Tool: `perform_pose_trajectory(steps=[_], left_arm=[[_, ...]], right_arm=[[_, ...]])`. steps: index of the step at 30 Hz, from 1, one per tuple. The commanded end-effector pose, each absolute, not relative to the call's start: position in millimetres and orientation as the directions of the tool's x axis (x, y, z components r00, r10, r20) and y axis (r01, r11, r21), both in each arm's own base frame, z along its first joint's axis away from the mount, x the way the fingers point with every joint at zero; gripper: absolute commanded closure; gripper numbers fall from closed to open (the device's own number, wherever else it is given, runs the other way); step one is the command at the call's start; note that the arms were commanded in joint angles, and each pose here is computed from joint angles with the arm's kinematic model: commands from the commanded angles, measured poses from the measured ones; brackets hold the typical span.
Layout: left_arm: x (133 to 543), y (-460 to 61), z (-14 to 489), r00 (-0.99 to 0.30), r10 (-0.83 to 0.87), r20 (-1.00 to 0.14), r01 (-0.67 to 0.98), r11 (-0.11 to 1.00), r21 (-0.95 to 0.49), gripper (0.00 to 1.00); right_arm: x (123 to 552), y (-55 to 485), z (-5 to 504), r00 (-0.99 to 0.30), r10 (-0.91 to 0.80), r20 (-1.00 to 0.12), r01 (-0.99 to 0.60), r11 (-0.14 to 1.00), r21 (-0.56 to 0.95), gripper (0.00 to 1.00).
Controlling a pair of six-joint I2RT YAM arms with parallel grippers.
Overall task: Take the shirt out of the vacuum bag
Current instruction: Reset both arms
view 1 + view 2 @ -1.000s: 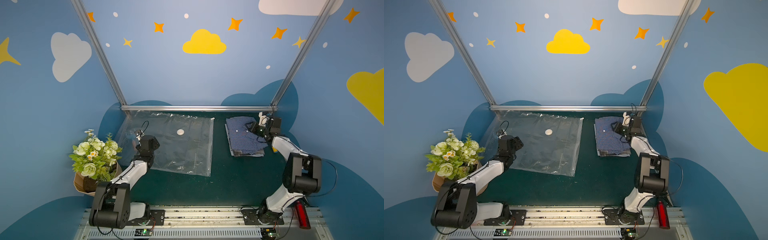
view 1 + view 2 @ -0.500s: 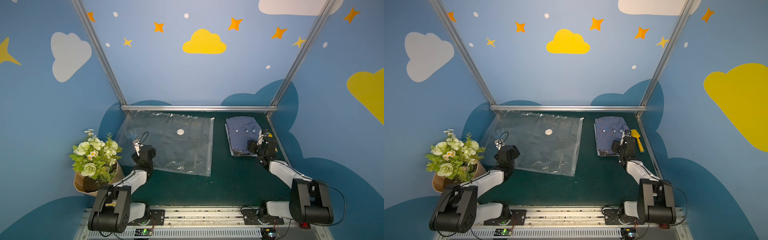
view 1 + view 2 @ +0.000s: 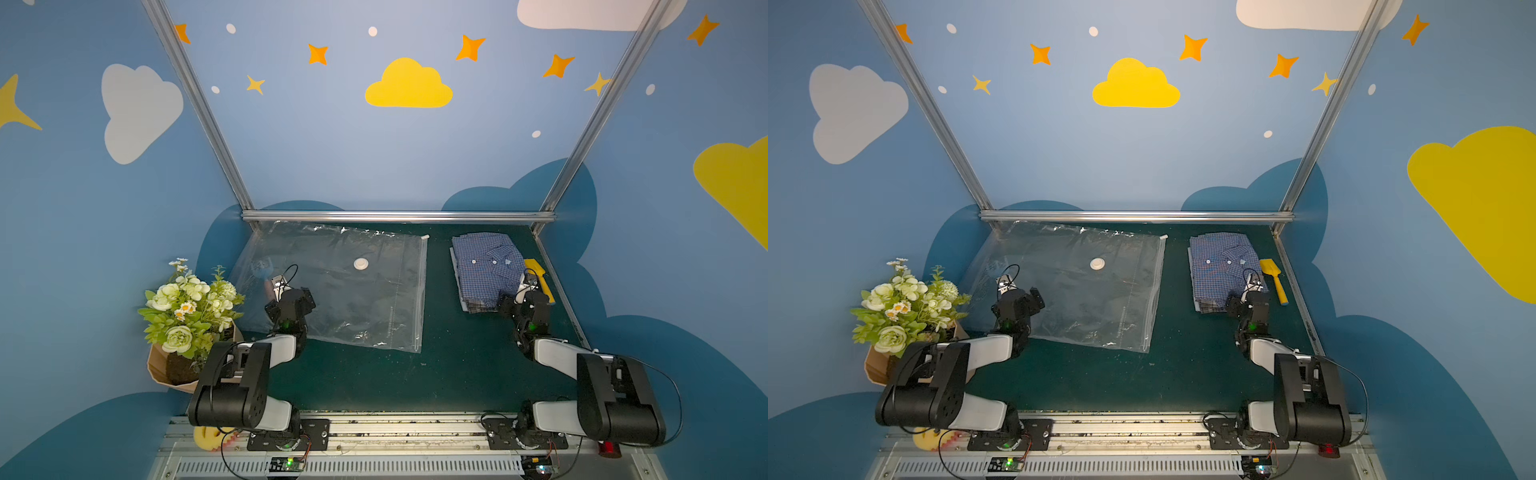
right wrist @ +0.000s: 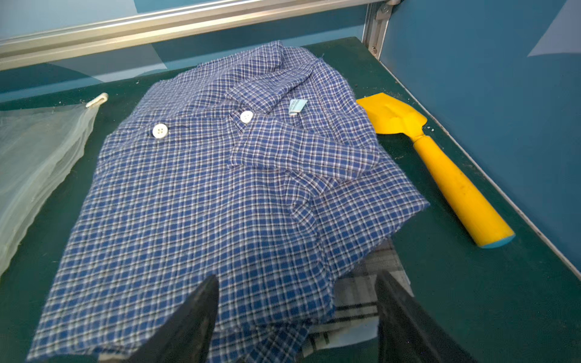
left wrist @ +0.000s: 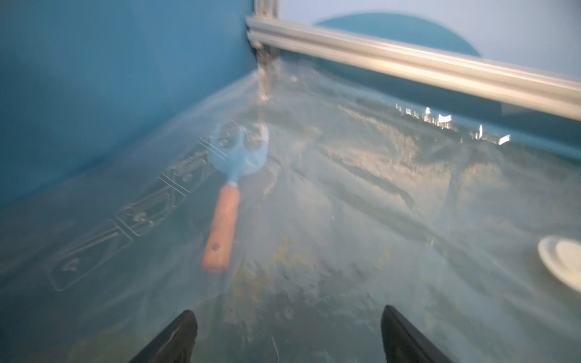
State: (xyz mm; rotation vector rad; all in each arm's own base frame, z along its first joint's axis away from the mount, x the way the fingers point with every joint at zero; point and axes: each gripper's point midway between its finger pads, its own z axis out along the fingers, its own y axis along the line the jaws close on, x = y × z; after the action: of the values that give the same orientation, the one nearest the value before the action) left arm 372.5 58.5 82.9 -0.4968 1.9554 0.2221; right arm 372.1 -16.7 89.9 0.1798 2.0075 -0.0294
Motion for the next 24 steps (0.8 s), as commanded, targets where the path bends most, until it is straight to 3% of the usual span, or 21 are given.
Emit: perform_pose_trajectory(steps=[1,12,13,24], left_arm=[[389,41,89,-0.352,-0.204,-0.913,-0.326,0.942,-0.085,0.0],[390,38,83,-0.362,-0.21,-0.908,-0.285,0.952,-0.107,0.0],[389,38,82,-0.362,-0.21,-0.908,-0.285,0.953,-0.107,0.0],[389,37,83,-0.363,-0.207,-0.908,-0.283,0.954,-0.104,0.0]], right_arm=[[382,-9,106,-0.342,0.085,-0.936,0.08,0.995,0.061,0.24],[393,11,91,-0.374,0.018,-0.927,-0.034,0.999,0.034,0.22],[393,11,91,-0.375,0.015,-0.927,-0.032,0.999,0.029,0.12],[393,12,90,-0.383,0.005,-0.924,-0.025,1.0,0.016,0.11]])
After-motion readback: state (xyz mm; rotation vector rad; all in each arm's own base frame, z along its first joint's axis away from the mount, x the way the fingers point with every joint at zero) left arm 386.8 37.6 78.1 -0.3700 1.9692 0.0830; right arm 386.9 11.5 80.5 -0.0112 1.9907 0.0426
